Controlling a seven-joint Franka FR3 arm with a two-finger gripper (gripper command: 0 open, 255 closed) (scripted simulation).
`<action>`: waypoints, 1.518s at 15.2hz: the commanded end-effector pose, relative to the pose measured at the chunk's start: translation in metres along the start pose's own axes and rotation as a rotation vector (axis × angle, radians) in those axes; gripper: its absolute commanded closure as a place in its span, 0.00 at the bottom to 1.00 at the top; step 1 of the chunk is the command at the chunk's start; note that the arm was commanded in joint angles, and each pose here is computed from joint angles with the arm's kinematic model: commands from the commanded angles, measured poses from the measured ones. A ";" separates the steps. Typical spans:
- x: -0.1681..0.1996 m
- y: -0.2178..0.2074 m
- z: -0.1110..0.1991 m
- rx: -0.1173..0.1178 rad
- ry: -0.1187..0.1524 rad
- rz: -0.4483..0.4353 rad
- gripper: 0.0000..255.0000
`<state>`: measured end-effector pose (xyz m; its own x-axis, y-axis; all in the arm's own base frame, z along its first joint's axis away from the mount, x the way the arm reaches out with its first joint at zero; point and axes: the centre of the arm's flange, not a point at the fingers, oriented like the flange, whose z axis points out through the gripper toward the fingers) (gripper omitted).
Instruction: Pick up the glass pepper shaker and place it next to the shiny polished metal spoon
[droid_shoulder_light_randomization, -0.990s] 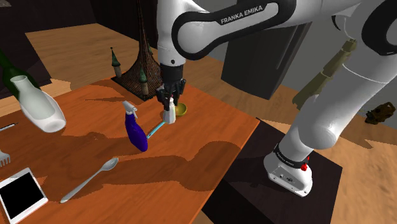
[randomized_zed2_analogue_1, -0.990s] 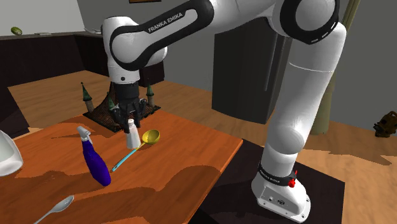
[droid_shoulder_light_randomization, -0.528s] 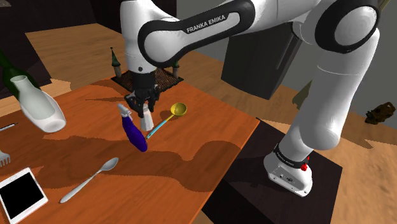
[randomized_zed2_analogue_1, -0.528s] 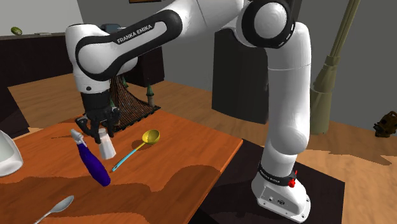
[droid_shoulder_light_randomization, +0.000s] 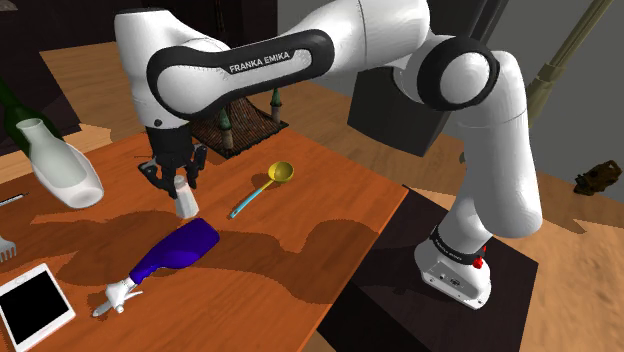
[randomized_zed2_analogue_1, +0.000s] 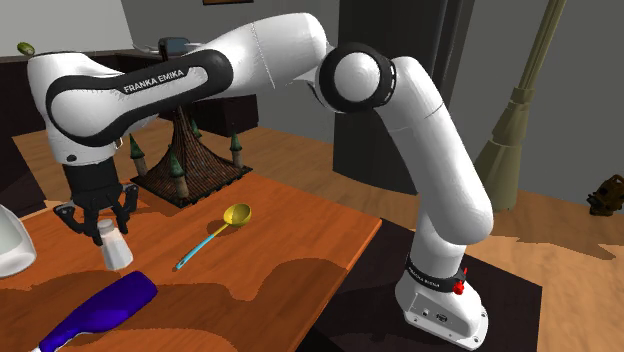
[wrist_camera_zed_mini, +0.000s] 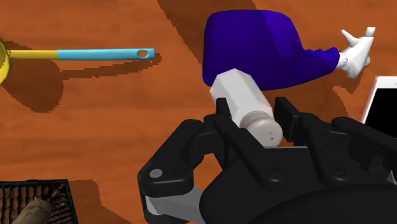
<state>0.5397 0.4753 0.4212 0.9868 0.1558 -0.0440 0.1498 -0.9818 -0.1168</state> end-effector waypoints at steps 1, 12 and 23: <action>0.015 -0.018 0.003 0.000 0.000 0.001 1.00; 0.031 -0.028 0.060 0.000 0.000 0.001 1.00; 0.032 -0.026 0.082 0.000 0.000 0.001 1.00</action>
<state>0.5624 0.5143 0.3417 0.9871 0.1543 -0.0439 0.1483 -0.9821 -0.1161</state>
